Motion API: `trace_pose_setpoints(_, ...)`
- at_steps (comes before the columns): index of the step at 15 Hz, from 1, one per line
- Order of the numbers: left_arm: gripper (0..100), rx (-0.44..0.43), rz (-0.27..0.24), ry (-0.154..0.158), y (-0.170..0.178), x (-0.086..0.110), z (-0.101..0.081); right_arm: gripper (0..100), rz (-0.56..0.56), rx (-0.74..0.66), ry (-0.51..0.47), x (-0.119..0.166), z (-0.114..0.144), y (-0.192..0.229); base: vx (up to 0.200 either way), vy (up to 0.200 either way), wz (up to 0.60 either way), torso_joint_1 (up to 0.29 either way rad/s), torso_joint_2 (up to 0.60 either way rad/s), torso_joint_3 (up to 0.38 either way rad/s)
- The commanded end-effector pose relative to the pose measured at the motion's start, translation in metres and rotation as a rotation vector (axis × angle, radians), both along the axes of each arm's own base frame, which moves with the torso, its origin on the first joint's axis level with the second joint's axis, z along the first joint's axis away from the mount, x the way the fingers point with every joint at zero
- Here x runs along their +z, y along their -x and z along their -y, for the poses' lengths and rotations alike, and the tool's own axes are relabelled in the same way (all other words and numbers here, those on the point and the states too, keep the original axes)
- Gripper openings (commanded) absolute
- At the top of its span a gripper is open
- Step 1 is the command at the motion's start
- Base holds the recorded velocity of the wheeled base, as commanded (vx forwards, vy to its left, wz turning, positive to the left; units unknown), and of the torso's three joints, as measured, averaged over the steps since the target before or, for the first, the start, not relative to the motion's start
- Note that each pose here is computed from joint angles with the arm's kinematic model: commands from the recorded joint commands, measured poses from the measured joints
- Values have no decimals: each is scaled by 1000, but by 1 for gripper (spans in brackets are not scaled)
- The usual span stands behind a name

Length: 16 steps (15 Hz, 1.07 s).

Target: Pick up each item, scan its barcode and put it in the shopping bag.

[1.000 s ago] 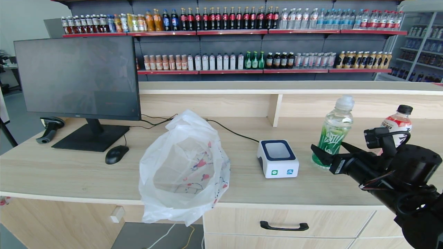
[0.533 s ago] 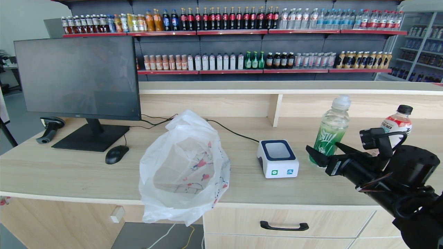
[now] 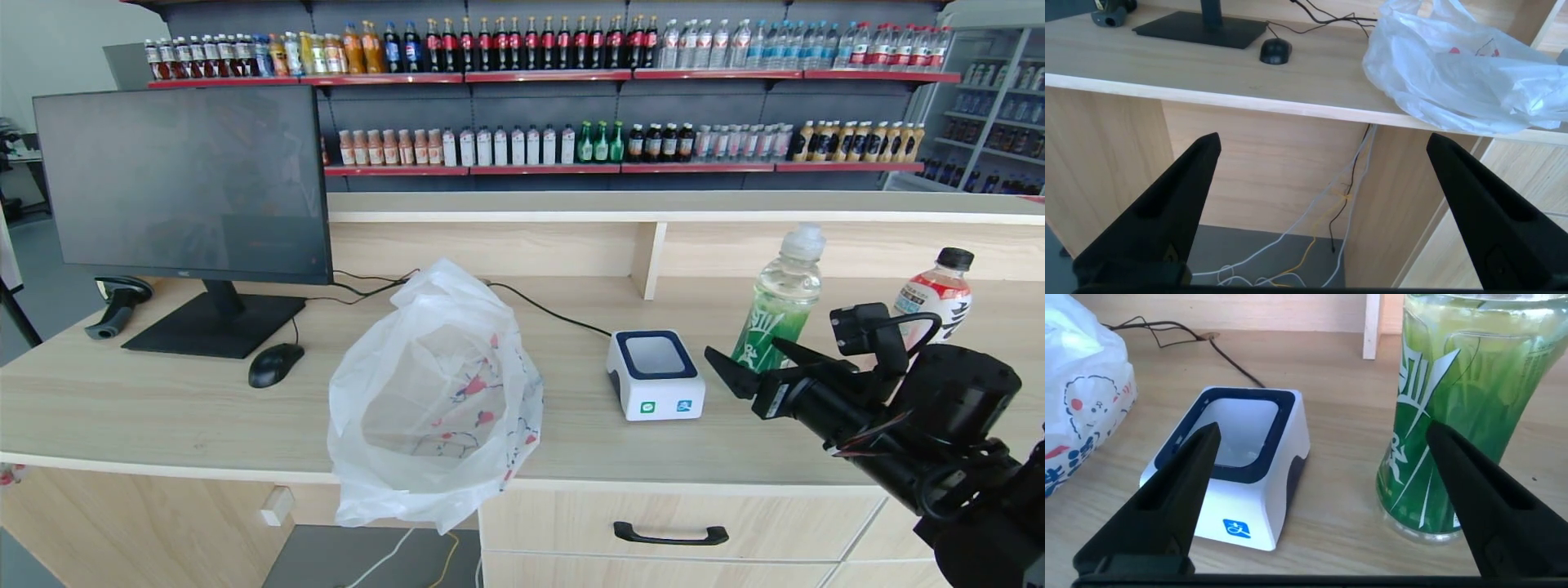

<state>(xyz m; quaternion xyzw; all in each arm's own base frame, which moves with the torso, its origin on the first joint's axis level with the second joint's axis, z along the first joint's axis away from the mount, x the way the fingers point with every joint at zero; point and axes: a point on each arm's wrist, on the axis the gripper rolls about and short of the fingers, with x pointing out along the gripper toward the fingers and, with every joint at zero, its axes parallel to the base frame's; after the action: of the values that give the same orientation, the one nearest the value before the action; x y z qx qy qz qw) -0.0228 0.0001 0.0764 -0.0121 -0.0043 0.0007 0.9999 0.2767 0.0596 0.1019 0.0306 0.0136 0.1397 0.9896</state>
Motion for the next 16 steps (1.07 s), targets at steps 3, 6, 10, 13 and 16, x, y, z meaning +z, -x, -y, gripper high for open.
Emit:
trace_pose_setpoints(3, 100, 0, 1, 0, 0, 0, 0, 100, 0, 3, 0, 2, 1, 6, 0, 0, 0, 0, 0, 0)
trace_pose_setpoints(6, 100, 0, 1, 0, 0, 0, 0, 100, -1, -6, 0, 7, 6, 20, 0, 0, 0, 0, 0, 0)
trace_pose_setpoints(10, 100, 0, 1, 0, 0, 0, 0, 100, 12, -89, -3, 10, 27, 15, 0, 0, 0, 0, 0, 0)
trace_pose_setpoints(13, 100, 0, 1, 0, 0, 0, 0, 100, 0, -96, -6, 3, 27, 2, 0, 0, 0, 0, 0, 0)
trace_pose_setpoints(16, 100, 0, 1, 0, 0, 0, 0, 100, -17, -96, -5, -3, 27, -3, 0, 0, 0, 0, 0, 0)
